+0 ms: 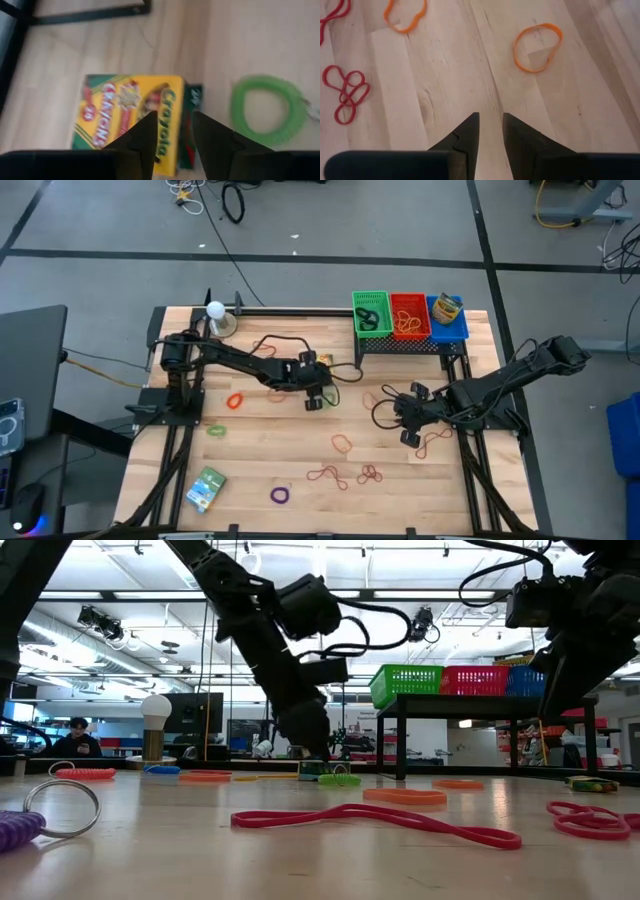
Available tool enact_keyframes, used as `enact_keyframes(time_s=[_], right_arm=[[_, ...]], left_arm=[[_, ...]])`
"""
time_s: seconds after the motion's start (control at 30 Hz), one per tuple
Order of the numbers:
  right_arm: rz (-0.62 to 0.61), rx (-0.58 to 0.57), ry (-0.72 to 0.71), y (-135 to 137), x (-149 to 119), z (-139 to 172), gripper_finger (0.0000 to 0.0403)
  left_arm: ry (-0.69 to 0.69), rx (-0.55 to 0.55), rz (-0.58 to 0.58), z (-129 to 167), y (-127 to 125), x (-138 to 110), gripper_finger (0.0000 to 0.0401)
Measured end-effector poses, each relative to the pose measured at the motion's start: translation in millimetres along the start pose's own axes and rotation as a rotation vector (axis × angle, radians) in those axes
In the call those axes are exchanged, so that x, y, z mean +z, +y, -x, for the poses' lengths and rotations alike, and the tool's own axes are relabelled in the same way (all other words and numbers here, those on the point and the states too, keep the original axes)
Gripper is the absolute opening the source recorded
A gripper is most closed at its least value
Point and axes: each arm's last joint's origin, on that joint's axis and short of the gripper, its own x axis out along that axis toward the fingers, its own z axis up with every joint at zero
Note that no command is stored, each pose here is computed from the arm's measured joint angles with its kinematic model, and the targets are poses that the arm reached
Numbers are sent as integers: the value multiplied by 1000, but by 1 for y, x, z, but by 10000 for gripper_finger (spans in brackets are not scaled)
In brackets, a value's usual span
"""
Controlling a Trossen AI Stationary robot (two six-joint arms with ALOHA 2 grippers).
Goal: Pick & Place Office Desk Supplies
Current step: Put the large crayon box into the blue bin
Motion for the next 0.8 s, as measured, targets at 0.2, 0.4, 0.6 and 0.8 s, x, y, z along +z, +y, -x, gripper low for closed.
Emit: enact_keyframes(time_s=[0.2, 0.4, 0.6, 0.8], right_arm=[[8, 0, -1, 0, 0, 0, 91], [6, 3, -6, 0, 1, 0, 91], [5, 6, -9, 1, 1, 0, 91], [-2, 13, -21, 1, 2, 0, 91]], left_arm=[[26, -24, -17, 1, -3, -3, 135], [55, -1, -8, -10, -5, -8, 144], [57, 11, 9, -13, -6, -9, 84], [54, 25, 17, -10, -4, -8, 8]])
